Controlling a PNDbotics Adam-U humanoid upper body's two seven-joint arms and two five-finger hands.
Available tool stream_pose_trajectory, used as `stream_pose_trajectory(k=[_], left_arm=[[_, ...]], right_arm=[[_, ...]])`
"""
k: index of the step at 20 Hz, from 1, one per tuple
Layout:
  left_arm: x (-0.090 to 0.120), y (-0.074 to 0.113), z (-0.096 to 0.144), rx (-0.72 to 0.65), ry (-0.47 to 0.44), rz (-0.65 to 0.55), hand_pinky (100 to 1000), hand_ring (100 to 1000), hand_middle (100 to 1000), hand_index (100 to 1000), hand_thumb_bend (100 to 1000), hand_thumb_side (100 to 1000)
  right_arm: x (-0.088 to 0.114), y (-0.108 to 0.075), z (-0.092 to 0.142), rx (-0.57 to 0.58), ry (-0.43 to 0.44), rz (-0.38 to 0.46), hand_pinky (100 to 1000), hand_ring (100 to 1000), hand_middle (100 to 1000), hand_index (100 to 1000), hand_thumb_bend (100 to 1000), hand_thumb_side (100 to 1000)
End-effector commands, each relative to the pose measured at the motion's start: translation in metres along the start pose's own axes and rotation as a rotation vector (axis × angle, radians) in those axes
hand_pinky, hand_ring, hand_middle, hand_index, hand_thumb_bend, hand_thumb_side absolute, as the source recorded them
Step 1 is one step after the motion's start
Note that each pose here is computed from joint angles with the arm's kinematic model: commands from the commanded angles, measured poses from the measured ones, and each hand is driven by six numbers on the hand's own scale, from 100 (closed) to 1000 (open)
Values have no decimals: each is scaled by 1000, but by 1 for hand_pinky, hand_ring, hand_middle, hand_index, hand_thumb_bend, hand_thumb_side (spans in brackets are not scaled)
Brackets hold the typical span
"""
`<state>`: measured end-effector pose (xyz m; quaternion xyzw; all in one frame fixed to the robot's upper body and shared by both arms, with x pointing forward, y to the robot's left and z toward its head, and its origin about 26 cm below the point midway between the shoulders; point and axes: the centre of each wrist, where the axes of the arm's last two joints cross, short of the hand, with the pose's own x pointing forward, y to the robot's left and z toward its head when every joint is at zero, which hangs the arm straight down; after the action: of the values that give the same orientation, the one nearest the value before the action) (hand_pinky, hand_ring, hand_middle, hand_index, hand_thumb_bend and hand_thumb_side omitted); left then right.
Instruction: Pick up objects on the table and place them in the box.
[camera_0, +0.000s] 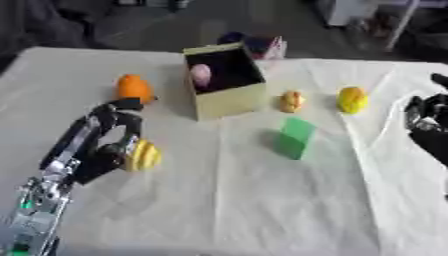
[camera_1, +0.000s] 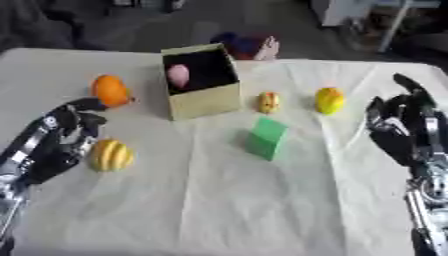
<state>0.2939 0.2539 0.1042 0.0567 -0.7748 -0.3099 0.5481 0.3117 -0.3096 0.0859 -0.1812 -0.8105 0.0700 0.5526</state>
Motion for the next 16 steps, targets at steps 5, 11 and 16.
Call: stream_pose_trajectory(k=[5, 11, 16], left_arm=[[3, 17, -5, 6, -13, -82, 880, 766, 782, 889, 100, 503], [10, 43, -18, -15, -34, -223, 871, 772, 787, 890, 100, 408], [25, 97, -44, -80, -38, -554, 851, 778, 794, 893, 120, 261]], right_arm=[[7, -5, -4, -18, -30, 1, 730, 419, 433, 892, 100, 147], [6, -5, -3, -12, -26, 4, 731, 419, 433, 892, 100, 148], [4, -5, 0, -2, -17, 9, 732, 420, 434, 891, 100, 151]])
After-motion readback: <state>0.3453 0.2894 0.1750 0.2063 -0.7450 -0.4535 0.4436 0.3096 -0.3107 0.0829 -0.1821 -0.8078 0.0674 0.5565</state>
